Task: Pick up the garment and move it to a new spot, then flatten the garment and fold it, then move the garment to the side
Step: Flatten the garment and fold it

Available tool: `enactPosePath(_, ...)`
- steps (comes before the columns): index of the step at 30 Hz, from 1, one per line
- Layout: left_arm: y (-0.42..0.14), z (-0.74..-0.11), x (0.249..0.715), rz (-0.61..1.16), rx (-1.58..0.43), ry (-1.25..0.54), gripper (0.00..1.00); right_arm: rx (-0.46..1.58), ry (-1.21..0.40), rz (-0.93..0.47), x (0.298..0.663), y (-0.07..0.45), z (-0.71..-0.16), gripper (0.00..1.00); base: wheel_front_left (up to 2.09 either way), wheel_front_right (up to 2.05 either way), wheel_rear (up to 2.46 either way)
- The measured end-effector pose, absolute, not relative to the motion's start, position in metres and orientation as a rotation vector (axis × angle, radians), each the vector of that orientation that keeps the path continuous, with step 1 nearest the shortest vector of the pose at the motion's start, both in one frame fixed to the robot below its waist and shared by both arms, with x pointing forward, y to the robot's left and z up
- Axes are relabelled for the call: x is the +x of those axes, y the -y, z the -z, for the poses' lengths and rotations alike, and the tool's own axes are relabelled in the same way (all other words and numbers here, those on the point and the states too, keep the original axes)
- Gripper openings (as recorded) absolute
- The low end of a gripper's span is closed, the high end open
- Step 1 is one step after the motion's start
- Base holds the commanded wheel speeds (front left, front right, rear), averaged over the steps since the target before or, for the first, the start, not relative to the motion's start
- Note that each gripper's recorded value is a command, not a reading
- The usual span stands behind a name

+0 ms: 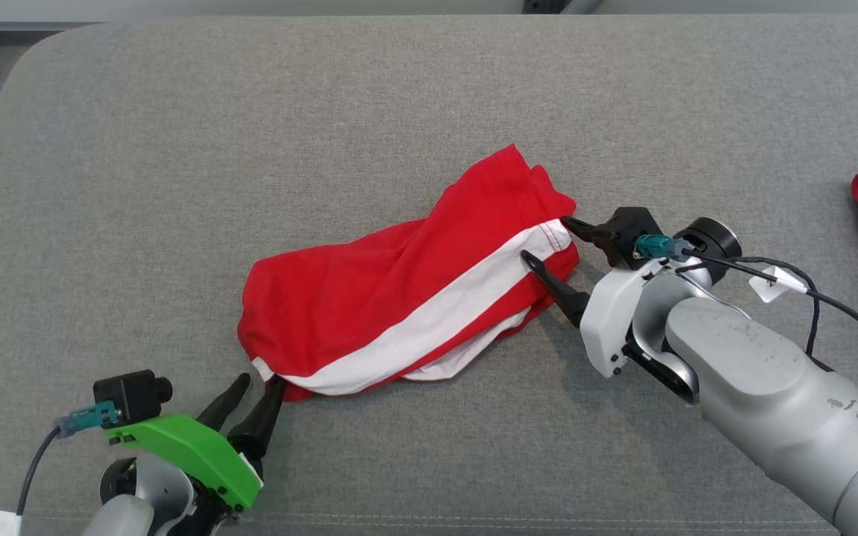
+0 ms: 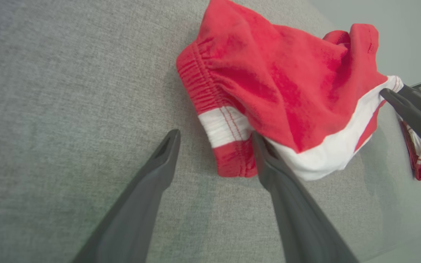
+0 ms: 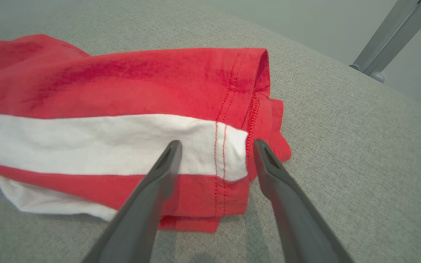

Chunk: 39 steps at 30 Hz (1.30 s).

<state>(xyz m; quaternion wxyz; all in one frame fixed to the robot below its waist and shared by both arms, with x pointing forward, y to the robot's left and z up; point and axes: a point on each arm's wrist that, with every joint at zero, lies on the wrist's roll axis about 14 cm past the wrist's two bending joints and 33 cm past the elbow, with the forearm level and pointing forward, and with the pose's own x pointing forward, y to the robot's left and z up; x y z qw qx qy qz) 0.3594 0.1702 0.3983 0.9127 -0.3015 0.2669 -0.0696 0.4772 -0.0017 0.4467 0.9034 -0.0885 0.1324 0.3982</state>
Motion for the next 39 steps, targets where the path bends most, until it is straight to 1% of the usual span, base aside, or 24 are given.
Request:
enactPosePath(9,-0.165,-0.398,0.369,0.152,-0.658,-0.547,1.0,-0.183,-0.267,-0.84,0.476,-0.001,-0.448,1.0,0.0,0.0,0.0)
enactPosePath(12,-0.161,-0.401,0.374,0.164,-0.662,-0.539,1.0,-0.183,-0.266,-0.841,0.477,-0.001,-0.448,0.96,0.0,0.0,0.0)
enactPosePath(13,-0.159,-0.401,0.375,0.17,-0.663,-0.539,1.0,-0.184,-0.269,-0.84,0.477,-0.001,-0.447,0.92,0.0,0.0,0.0)
enactPosePath(14,-0.158,-0.401,0.376,0.171,-0.665,-0.536,0.89,-0.182,-0.273,-0.841,0.476,0.0,-0.446,0.87,0.0,0.0,0.0)
enactPosePath(15,-0.157,-0.401,0.376,0.177,-0.665,-0.538,0.76,-0.184,-0.278,-0.841,0.476,0.0,-0.444,0.74,0.0,0.0,0.0)
enactPosePath(16,-0.155,-0.401,0.377,0.182,-0.664,-0.54,0.65,-0.182,-0.281,-0.841,0.476,0.0,-0.443,0.64,0.0,0.0,0.0)
enactPosePath(17,-0.155,-0.401,0.378,0.183,-0.666,-0.537,0.61,-0.18,-0.285,-0.841,0.476,0.0,-0.443,0.5,0.0,0.0,0.0)
enactPosePath(18,-0.154,-0.401,0.378,0.186,-0.67,-0.54,0.5,-0.179,-0.288,-0.841,0.475,0.0,-0.442,0.45,0.0,0.0,0.0)
enactPosePath(19,-0.153,-0.401,0.378,0.188,-0.673,-0.539,0.48,-0.177,-0.291,-0.84,0.475,0.0,-0.442,0.4,0.0,0.0,0.0)
enactPosePath(20,-0.152,-0.401,0.378,0.191,-0.672,-0.541,0.46,-0.176,-0.293,-0.841,0.475,0.0,-0.441,0.32,0.0,0.0,0.0)
enactPosePath(21,-0.152,-0.401,0.377,0.193,-0.672,-0.539,0.43,-0.169,-0.295,-0.841,0.475,0.0,-0.441,0.22,0.0,0.0,0.0)
enactPosePath(22,-0.15,-0.401,0.378,0.199,-0.67,-0.542,0.36,-0.165,-0.298,-0.841,0.474,-0.001,-0.441,0.07,0.0,0.0,0.0)
enactPosePath(23,-0.15,-0.402,0.378,0.203,-0.668,-0.538,0.31,-0.164,-0.3,-0.842,0.474,-0.001,-0.44,0.0,0.0,0.0,0.0)
enactPosePath(24,-0.15,-0.402,0.379,0.204,-0.666,-0.533,0.31,-0.161,-0.302,-0.841,0.475,-0.001,-0.44,0.0,0.0,0.0,0.0)
enactPosePath(25,-0.15,-0.402,0.38,0.204,-0.668,-0.531,0.26,-0.16,-0.304,-0.839,0.475,0.0,-0.44,0.0,0.0,0.0,0.0)
enactPosePath(28,-0.149,-0.403,0.38,0.213,-0.662,-0.524,0.0,-0.158,-0.303,-0.836,0.476,0.001,-0.44,0.0,0.0,0.0,0.0)
enactPosePath(35,-0.153,-0.407,0.38,0.225,-0.644,-0.514,0.0,-0.135,-0.288,-0.797,0.483,0.013,-0.446,0.0,0.0,0.0,0.0)
enactPosePath(39,-0.151,-0.426,0.379,0.287,-0.631,-0.488,0.0,-0.084,-0.25,-0.75,0.494,0.027,-0.464,0.0,0.0,0.0,0.0)
